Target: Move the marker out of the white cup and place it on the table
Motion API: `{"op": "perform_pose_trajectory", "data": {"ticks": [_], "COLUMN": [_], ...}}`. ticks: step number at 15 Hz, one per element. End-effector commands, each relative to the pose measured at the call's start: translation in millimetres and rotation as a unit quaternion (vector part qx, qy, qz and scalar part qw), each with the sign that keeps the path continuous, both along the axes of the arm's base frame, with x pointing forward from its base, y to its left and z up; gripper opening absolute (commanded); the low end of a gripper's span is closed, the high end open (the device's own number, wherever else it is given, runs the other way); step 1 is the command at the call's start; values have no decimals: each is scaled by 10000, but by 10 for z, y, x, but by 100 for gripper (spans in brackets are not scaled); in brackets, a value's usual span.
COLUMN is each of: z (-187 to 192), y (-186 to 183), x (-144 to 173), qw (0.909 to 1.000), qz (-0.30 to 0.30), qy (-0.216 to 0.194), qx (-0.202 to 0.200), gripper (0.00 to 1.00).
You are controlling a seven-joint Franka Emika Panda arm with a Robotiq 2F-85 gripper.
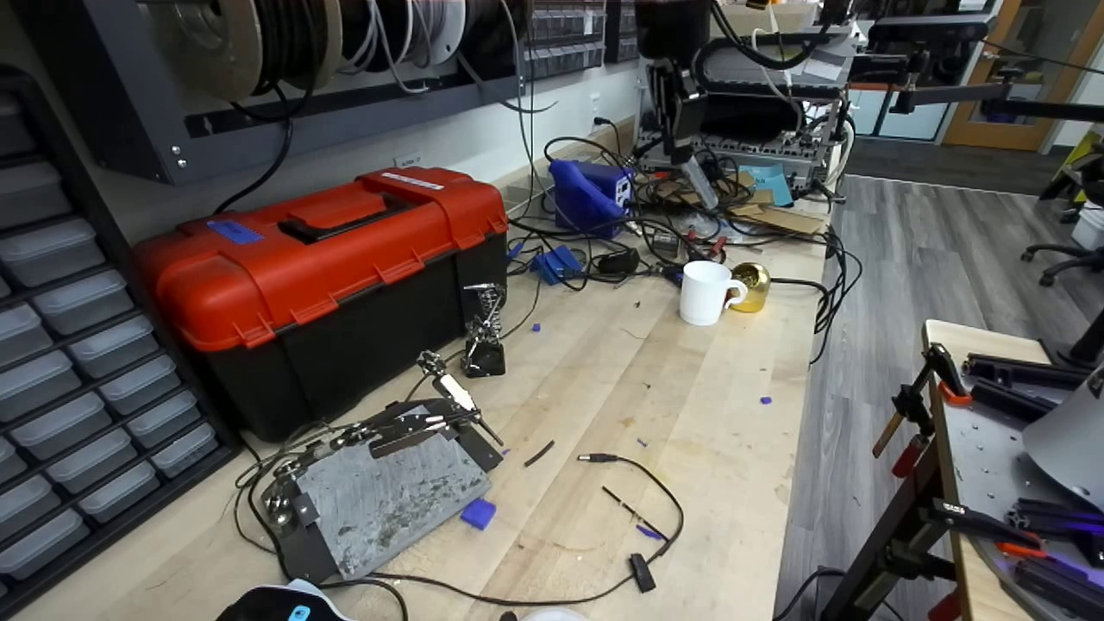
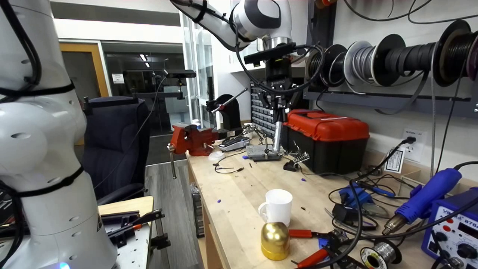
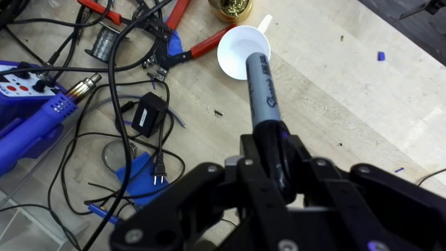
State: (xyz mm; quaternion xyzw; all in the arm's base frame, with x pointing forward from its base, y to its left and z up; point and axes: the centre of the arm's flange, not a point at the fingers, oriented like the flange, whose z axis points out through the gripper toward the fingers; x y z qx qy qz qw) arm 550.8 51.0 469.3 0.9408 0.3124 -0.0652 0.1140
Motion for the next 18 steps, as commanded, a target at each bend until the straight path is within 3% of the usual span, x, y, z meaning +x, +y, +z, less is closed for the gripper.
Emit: {"op": "perform_pose_trajectory", "data": {"ticks": [1, 4, 9, 18], "z": [54, -109, -475, -1165], "y": [117, 149, 383, 878], "x": [186, 248, 338, 330], "qw": [9991, 9967, 9852, 9800], "qz": [200, 136, -148, 0], "qy": [284, 403, 734, 1245], "qx": [227, 699, 1543, 1550], "gripper": [4, 4, 4, 4]}}
